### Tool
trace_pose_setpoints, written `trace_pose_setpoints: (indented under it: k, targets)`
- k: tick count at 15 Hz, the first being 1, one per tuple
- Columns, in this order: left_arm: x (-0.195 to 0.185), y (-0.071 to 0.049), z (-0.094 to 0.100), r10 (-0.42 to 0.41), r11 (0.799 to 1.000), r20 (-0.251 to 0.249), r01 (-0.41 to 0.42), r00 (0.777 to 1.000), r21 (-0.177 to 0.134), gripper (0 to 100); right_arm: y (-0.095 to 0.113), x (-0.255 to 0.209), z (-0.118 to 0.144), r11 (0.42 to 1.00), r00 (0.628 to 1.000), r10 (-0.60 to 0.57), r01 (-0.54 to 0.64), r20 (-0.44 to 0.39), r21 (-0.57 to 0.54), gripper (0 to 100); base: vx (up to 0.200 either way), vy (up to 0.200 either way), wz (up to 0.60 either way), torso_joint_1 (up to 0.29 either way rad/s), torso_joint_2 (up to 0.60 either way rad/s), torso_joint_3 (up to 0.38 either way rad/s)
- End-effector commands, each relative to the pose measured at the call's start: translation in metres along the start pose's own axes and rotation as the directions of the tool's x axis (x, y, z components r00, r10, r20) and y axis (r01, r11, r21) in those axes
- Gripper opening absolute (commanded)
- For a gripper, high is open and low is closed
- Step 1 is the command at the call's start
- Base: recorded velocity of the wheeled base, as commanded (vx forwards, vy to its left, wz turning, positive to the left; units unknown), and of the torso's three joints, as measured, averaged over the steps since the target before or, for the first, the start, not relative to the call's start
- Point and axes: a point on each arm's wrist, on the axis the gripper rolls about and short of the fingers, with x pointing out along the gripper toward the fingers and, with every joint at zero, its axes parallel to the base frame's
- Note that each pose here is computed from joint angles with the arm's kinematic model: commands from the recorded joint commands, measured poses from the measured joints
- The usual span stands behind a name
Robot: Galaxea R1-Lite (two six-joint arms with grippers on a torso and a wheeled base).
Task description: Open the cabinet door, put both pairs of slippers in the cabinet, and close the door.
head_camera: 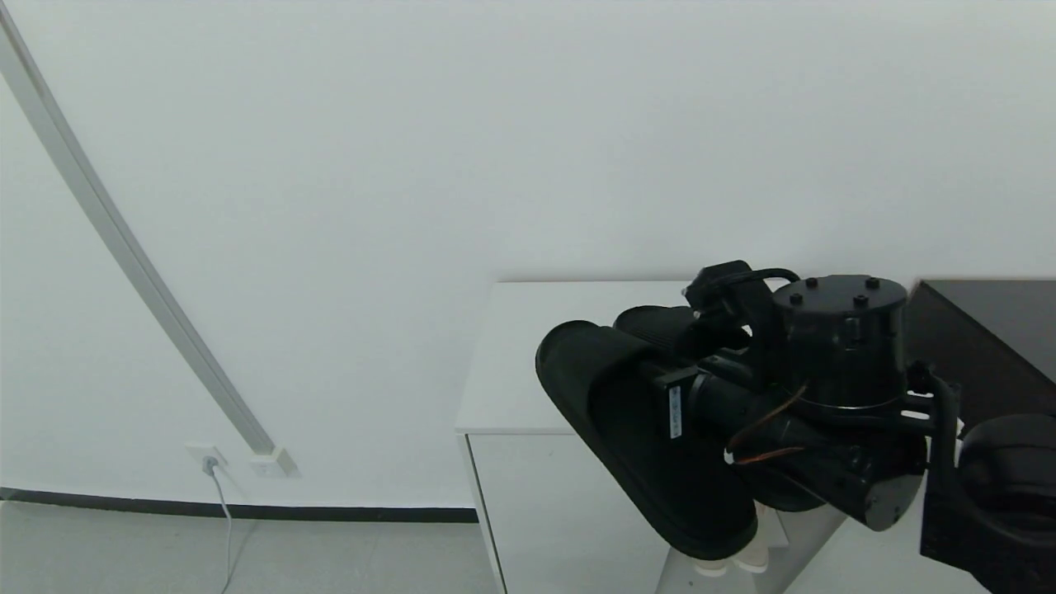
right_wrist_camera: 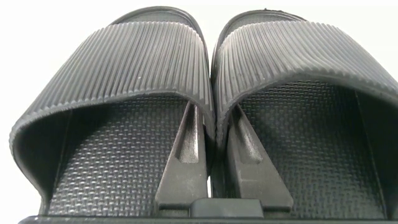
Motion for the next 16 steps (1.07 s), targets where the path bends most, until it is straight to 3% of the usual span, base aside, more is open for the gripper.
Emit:
trace_pose_setpoints:
  k: [1, 7, 16]
  targets:
    - [0.0, 0.0, 0.0, 0.0, 1.0, -0.001, 0.0, 1.0, -0.001, 0, 0.0, -0.014, 0.004, 1.0, 1.0, 0.018, -0.018, 0.021, 0.002, 0, 0.0, 0.0, 0.0, 0.0, 0.0, 0.0]
    - [0.0, 0.0, 0.0, 0.0, 1.0, -0.001, 0.0, 1.0, -0.001, 0, 0.005, -0.009, -0.005, 1.0, 1.0, 0.024, -0.024, -0.008, -0.012, 0, 0.0, 0.0, 0.0, 0.0, 0.0, 0.0]
    - [0.0, 0.0, 0.0, 0.0, 1.0, -0.001, 0.0, 1.0, -0.001, 0, 0.01, -0.01, -0.012, 0.999, 0.999, 0.037, -0.038, -0.028, -0.024, 0, -0.2, 0.0, 0.0, 0.003, 0.0, 0.002]
